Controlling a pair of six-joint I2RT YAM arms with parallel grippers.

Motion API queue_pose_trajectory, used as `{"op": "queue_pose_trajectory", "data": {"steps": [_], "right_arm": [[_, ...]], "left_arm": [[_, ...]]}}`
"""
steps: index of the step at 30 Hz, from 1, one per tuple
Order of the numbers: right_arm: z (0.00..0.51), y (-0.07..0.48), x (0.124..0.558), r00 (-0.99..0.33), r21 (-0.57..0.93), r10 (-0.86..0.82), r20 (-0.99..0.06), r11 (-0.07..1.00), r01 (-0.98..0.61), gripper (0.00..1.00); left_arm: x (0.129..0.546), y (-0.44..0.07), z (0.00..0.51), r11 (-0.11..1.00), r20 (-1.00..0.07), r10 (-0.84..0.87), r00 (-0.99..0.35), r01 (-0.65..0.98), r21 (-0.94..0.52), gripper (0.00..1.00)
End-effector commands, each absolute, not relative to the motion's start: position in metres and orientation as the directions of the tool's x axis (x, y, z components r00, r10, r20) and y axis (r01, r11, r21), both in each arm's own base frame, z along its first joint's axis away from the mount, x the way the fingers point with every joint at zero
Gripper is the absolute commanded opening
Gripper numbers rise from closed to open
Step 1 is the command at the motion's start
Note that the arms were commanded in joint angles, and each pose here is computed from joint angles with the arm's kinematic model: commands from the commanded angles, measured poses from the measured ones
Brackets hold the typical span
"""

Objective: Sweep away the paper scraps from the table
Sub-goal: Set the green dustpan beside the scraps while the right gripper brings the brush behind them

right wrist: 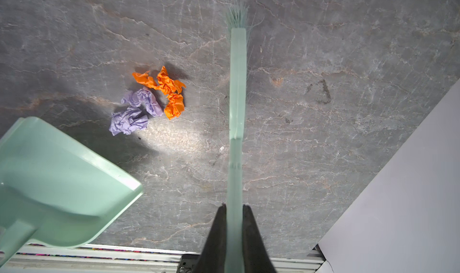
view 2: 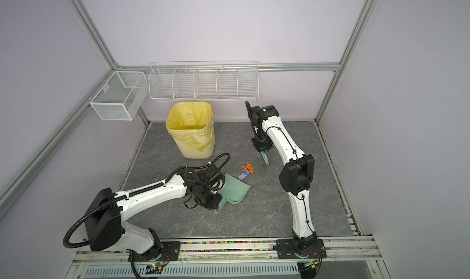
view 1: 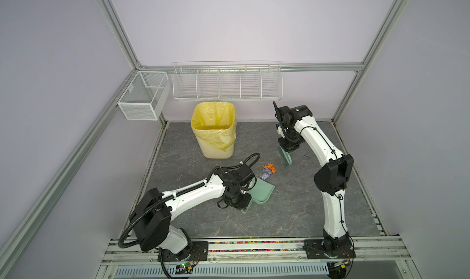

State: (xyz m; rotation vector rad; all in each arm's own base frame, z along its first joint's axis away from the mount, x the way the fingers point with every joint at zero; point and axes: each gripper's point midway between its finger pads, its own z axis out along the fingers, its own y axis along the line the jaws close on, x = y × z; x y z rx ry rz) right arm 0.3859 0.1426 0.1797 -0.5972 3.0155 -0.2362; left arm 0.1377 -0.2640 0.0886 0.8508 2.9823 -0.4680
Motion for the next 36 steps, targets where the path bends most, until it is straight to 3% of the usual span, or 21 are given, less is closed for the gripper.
{"op": "queue_pose_trajectory", "data": {"steps": [1, 15, 36], "right_arm": [[0.180, 0.141, 0.387, -0.911, -0.197, -0.412, -0.003, 0.894, -0.403, 0.07], [0.157, 0.182, 0.385, -0.845, -0.227, -0.534, 0.034, 0.819, -0.527, 0.07], [0.156, 0.236, 0.319, -0.751, -0.077, -0.656, 0.071, 0.747, -0.660, 0.07]], "left_arm": [[0.136, -0.256, 0.078, 0.826, -0.050, 0.516, -0.855, 0.513, -0.236, 0.00], [0.141, -0.272, 0.068, 0.819, -0.033, 0.521, -0.853, 0.511, -0.260, 0.00], [0.166, -0.270, 0.062, 0.835, -0.030, 0.498, -0.867, 0.488, -0.255, 0.00]]}}
